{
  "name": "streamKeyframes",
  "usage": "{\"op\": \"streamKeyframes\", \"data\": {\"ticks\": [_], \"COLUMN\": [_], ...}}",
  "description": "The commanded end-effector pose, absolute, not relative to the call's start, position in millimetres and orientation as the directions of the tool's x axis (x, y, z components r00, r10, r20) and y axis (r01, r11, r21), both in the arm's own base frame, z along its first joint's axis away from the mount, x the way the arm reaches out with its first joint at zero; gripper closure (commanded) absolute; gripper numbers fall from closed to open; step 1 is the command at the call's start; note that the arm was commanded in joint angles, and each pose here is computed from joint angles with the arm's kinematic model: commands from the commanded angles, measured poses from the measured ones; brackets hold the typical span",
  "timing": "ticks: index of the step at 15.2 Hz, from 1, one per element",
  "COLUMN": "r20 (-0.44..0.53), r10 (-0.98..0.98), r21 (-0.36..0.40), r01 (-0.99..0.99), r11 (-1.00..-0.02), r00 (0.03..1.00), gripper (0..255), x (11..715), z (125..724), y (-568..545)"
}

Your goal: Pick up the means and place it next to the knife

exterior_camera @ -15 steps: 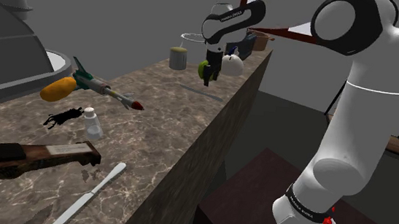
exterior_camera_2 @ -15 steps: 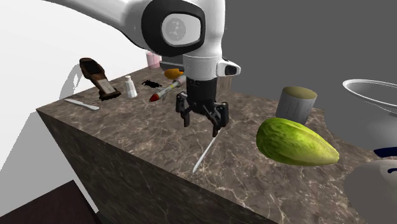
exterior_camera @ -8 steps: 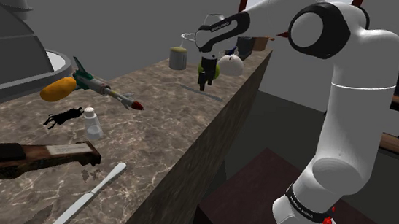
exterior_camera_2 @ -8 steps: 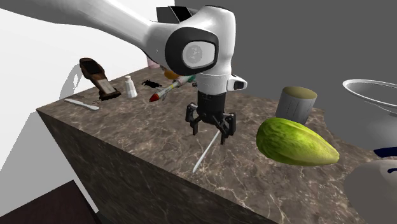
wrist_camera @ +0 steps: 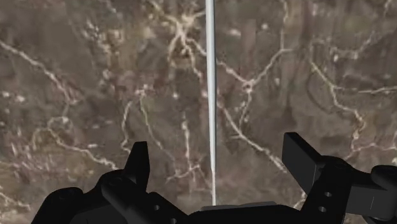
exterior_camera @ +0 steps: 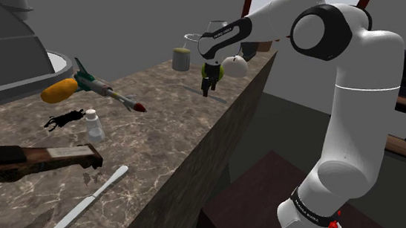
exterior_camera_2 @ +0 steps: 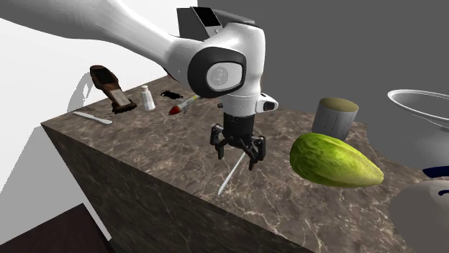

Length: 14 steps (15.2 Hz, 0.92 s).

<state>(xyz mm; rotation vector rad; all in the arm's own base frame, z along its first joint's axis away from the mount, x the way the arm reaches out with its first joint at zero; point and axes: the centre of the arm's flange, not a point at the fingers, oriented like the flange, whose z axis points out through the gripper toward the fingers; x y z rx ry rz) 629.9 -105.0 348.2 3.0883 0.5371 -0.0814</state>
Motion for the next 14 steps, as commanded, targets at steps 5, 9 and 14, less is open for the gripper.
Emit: {"op": "streamKeyframes", "data": {"ticks": [5, 9, 14], "r20": [-0.052, -0.052, -0.052], "r10": [0.337, 0.337, 0.337], "r21": [-0.003, -0.003, -0.003], "r01": [0.338, 0.338, 0.338], "r11": [-0.941, -0.941, -0.941], "r00": [0.94, 0.94, 0.94], "gripper": [255, 255, 255], "x": [629.9, 629.9, 629.8], "z": [348.1, 348.1, 353.3], "y": [-104.9, -104.9, -104.9]}}
